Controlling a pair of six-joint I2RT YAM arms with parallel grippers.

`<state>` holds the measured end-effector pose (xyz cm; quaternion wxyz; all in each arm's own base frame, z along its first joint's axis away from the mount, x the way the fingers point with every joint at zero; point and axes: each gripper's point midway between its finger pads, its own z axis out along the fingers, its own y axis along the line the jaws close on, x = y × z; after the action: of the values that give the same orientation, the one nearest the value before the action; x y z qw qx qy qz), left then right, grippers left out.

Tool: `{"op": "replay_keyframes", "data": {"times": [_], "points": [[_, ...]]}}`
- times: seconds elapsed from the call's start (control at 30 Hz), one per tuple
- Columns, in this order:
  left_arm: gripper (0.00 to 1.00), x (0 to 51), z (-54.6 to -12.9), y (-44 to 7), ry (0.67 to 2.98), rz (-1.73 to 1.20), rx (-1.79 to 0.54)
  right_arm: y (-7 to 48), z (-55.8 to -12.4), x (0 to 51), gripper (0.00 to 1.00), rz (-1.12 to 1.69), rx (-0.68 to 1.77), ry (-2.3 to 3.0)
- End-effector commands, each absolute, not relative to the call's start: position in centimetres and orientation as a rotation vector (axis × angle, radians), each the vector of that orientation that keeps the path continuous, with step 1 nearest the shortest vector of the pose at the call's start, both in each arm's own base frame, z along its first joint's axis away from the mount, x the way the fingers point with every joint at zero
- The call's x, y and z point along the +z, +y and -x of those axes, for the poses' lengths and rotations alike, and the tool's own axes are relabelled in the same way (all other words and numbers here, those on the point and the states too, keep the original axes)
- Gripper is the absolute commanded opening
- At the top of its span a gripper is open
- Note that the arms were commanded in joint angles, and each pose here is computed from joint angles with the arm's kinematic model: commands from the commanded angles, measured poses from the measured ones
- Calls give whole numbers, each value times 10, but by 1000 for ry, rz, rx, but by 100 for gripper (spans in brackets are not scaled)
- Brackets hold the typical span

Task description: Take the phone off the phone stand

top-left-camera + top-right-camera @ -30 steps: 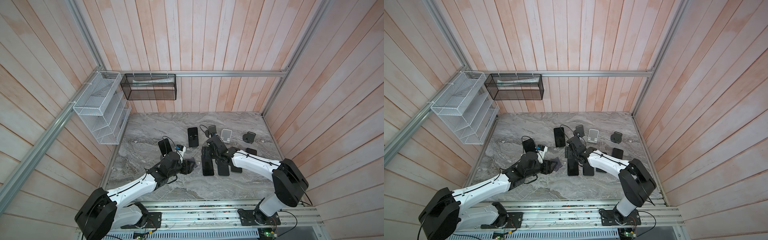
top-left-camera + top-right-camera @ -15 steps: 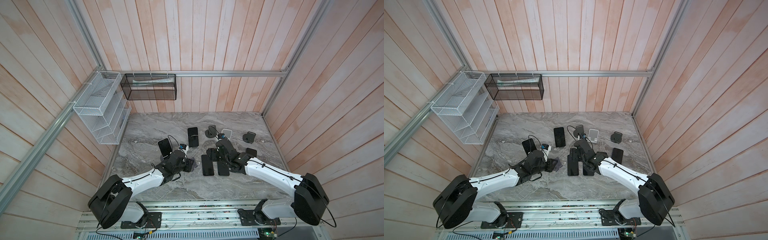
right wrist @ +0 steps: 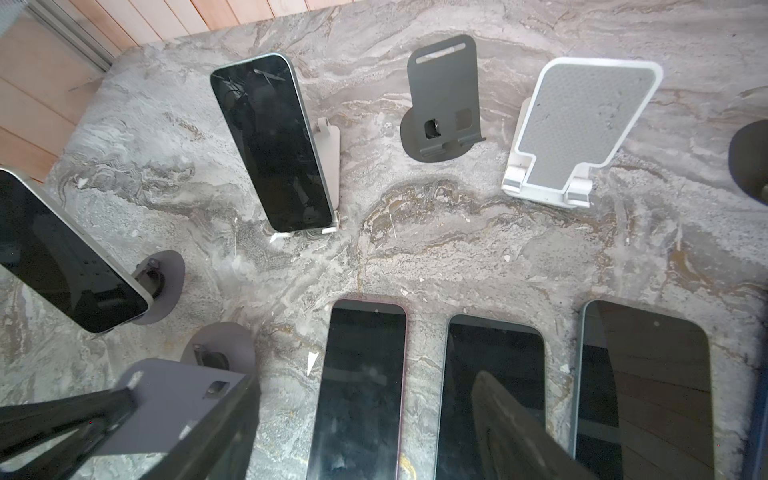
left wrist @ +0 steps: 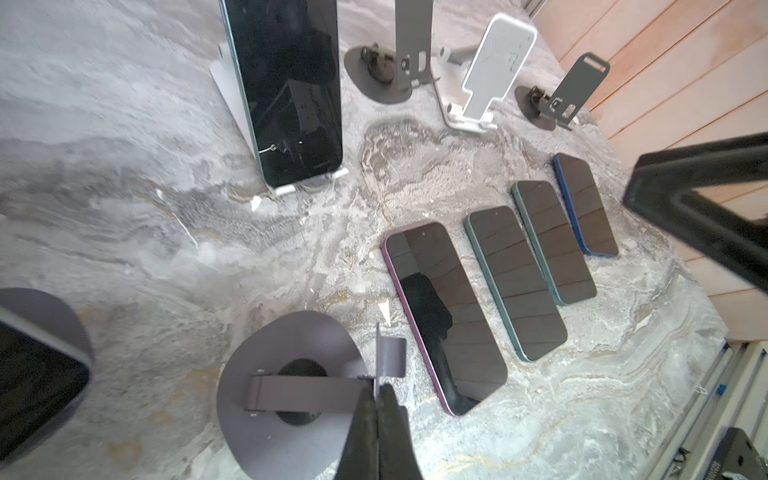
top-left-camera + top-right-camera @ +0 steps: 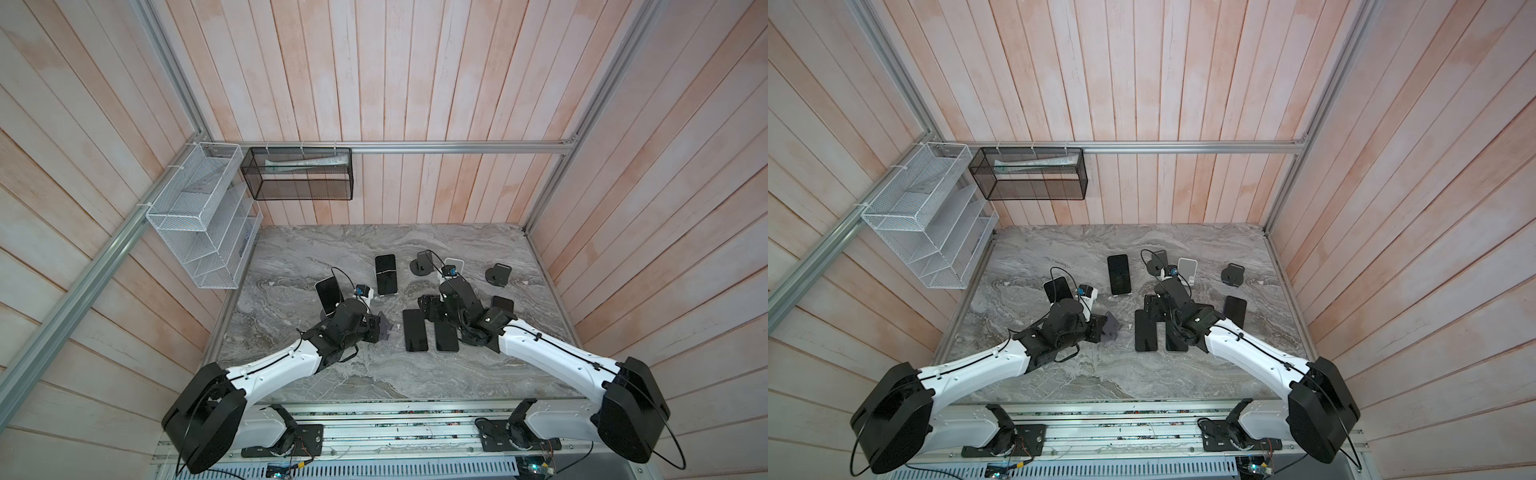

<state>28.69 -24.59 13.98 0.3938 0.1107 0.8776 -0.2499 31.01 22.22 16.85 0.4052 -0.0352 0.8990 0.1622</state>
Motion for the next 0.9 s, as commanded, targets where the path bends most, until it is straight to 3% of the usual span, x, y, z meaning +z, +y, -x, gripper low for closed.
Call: {"op": "replay_keyframes", "data": {"times": [0.0,0.2,0.37,0.63,0.87], "points": [[0,222,-298,-227,2051,-197,-568,217,-313,180,81,90,404,2221],[0,324,-295,-139,1842,54,-285,217,-313,185,81,101,439,2194],[0,332,-308,-45,1845,341,-93,222,-313,190,81,117,484,2173],[0,264,-361,36,1969,578,-50,222,-307,196,81,124,523,2150],[0,188,-397,41,2099,611,-72,213,-302,195,81,100,537,2136]]}}
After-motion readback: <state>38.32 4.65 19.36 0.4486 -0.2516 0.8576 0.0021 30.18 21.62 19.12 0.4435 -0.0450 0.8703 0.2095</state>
